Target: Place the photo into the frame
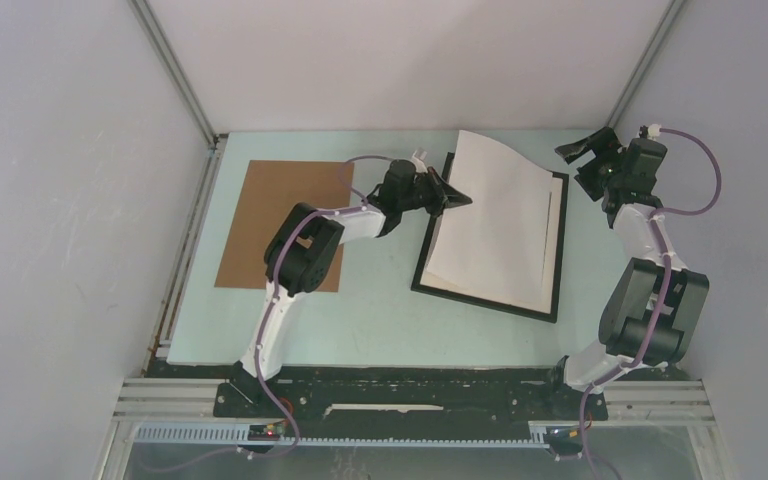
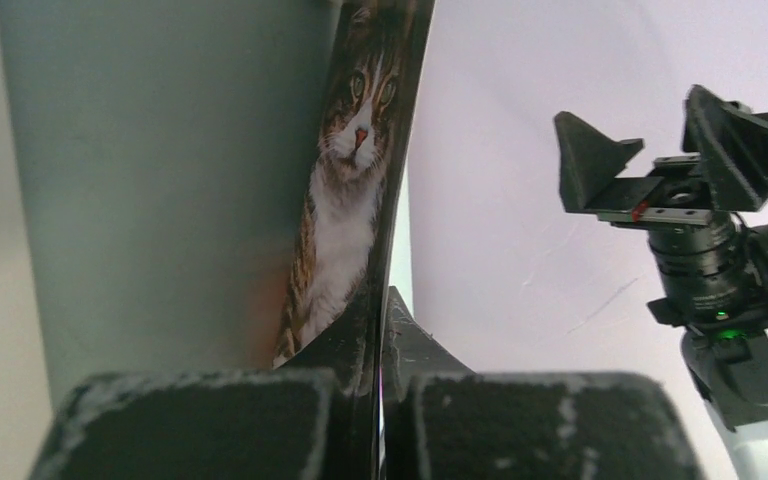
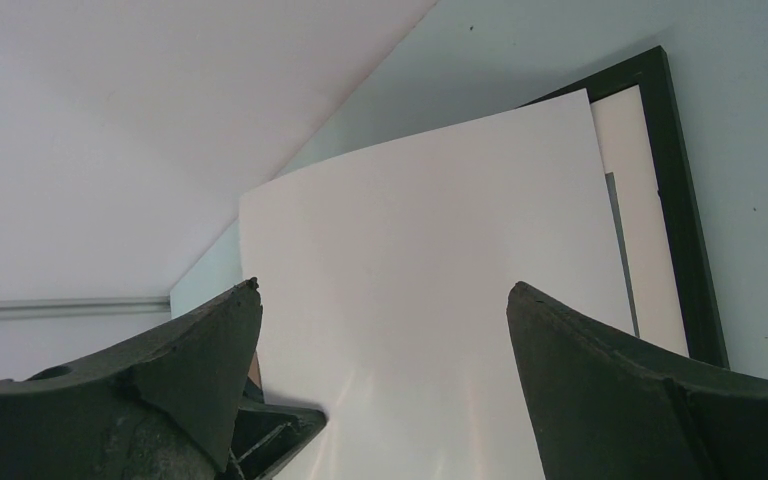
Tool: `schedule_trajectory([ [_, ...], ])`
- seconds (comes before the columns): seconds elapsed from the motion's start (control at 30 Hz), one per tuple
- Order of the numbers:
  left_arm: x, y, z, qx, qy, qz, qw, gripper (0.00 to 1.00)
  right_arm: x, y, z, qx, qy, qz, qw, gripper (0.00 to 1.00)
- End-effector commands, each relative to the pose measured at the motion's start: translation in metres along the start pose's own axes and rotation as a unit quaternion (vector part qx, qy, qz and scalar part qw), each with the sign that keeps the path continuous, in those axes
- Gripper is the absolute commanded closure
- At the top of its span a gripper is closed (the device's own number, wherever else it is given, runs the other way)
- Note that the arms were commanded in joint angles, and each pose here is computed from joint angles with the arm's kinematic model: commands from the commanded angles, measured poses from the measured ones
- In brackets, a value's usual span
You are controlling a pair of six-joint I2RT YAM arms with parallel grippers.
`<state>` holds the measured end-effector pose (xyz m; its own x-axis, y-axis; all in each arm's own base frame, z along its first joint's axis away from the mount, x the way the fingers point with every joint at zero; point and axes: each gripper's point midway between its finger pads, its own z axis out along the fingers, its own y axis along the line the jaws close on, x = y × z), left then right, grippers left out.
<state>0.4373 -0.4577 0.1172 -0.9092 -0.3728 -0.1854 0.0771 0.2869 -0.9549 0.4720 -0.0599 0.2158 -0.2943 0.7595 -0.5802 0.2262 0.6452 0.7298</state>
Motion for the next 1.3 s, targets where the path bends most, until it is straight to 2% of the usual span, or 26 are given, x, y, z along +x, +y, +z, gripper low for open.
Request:
schedule_trajectory([
  [0.0,-0.002,-0.068,-0.014,0.077,0.003,0.008,0.997,1.0,-0.007,0.004,0.002,-0.011,-0.013,-0.004,1.0,0.0],
  [0.1,0.003,-0.083,-0.017,0.113,0.005,0.026,0.993,1.0,-0.006,0.004,0.002,-0.011,-0.012,-0.004,1.0,0.0],
  [0.37,0.018,-0.089,-0.02,0.136,0.022,0.068,0.988,1.0,-0.006,0.004,0.003,-0.012,-0.011,-0.002,1.0,0.0],
  [0.6,0.025,-0.081,-0.015,0.145,0.046,0.089,0.984,1.0,-0.005,0.004,0.003,-0.013,-0.009,-0.003,1.0,0.0],
  [0.83,0.027,-0.077,-0.028,0.149,0.055,0.111,0.981,1.0,-0.004,0.003,0.004,-0.015,-0.006,-0.001,1.0,0.0],
  [1.0,0.029,-0.089,-0.037,0.191,0.076,0.11,0.972,1.0,-0.005,0.003,0.004,-0.013,-0.008,-0.002,1.0,0.0],
  [1.27,0.027,-0.088,-0.032,0.216,0.08,0.097,0.968,1.0,-0.004,0.002,0.005,-0.014,-0.006,0.001,1.0,0.0],
])
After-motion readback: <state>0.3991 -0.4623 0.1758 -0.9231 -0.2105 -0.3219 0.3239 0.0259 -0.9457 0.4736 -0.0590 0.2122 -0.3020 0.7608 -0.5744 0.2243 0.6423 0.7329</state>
